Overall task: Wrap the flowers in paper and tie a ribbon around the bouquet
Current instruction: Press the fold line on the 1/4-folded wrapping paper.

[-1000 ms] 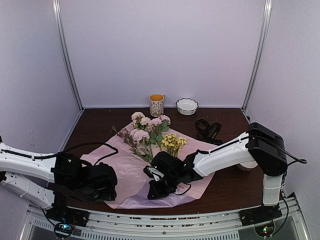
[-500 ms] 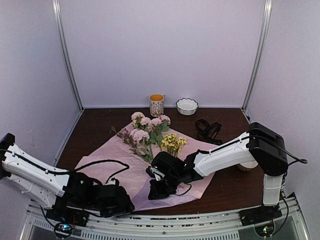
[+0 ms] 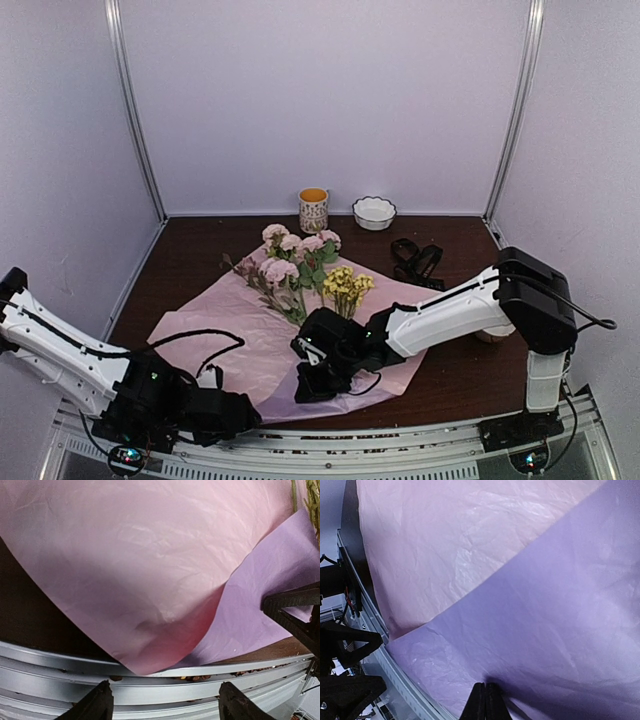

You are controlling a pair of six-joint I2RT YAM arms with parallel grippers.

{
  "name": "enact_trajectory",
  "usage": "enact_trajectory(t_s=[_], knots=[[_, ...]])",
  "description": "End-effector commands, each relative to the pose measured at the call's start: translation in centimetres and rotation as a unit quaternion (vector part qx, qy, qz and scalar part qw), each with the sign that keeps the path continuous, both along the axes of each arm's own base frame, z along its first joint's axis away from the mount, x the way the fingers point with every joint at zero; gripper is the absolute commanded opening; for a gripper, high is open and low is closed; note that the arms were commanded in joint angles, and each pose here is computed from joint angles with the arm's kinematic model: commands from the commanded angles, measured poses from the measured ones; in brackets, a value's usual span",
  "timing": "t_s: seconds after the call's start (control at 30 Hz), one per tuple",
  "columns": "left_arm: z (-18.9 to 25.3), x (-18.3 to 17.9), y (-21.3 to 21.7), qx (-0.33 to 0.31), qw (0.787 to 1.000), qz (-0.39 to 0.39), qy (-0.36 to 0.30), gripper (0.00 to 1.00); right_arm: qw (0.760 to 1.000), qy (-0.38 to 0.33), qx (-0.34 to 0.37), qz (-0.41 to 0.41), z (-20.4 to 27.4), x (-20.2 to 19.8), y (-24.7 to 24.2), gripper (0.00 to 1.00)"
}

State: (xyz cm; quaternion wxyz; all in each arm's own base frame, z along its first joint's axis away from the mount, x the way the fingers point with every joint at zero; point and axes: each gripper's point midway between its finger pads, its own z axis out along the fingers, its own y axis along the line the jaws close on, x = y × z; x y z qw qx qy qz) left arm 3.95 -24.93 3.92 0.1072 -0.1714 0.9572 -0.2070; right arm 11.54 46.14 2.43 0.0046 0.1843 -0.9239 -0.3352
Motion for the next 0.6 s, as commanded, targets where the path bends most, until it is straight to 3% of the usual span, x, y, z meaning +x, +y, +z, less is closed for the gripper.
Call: enact_trajectory(t_s=[0.0,0.07,0.3,0.57], knots=[[-1.3,-0.5,0.4,0.0,0.999,0.043,0.015,0.76,1.0,-0.014,-0.001,-0.002,0.6,0.2,0.1,0.02],[-2.0,-0.5,-0.5,-0.028,0.998,0.054,0.02,0.76,1.0,-0.02,-0.006,0.002,0.6,0.3,-0.2,0.03],[-2.7,0.1,-0.2,-0.024,0.996,0.085,0.012,0.73,1.0,-0.022,-0.004,0.011,0.9,-0.1,-0.7,0.02],[-1.9,1.9,2.0,-0.02,0.99,0.139,-0.026,0.58,0.999,-0.024,0.001,0.025,0.9,-0.4,-0.7,0.02]])
